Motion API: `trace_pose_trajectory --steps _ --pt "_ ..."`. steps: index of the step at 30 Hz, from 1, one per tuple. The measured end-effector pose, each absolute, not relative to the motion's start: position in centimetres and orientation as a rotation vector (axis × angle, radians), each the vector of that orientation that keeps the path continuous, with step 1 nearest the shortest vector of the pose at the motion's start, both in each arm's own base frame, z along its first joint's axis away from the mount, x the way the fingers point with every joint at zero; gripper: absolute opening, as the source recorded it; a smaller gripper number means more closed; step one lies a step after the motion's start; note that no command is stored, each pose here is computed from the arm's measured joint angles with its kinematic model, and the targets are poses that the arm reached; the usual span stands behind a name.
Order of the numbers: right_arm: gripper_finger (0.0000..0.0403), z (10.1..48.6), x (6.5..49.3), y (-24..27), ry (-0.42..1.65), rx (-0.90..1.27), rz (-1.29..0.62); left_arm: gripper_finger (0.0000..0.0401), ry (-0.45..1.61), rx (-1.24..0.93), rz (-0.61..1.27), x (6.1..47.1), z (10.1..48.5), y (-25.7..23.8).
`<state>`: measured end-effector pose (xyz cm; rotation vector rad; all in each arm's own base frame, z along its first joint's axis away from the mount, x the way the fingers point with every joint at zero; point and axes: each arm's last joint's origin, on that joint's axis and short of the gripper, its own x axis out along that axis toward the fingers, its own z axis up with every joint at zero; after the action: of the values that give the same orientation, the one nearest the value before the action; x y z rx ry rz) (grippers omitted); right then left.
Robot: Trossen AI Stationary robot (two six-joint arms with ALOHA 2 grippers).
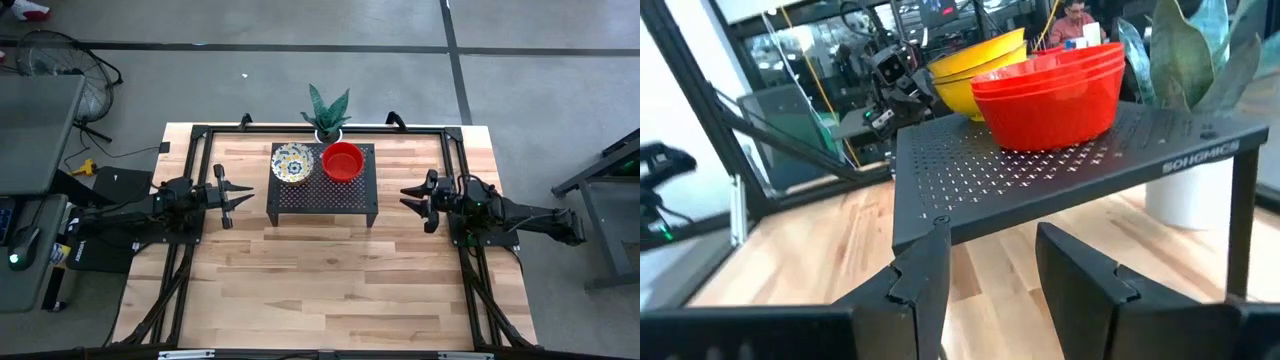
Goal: Pick & Place Mini bowls
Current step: Return to Home Position
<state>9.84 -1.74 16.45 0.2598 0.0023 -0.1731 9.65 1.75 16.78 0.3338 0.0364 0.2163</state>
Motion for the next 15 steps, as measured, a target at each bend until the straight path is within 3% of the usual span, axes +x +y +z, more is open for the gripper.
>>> trace_pose_trajectory --steps 15 --pt "0.0138 16.46 9.84 -1.74 -0.001 0.289 -0.175 0.0074 0.037 0.335 0.216 9.65 16.77 1.75"
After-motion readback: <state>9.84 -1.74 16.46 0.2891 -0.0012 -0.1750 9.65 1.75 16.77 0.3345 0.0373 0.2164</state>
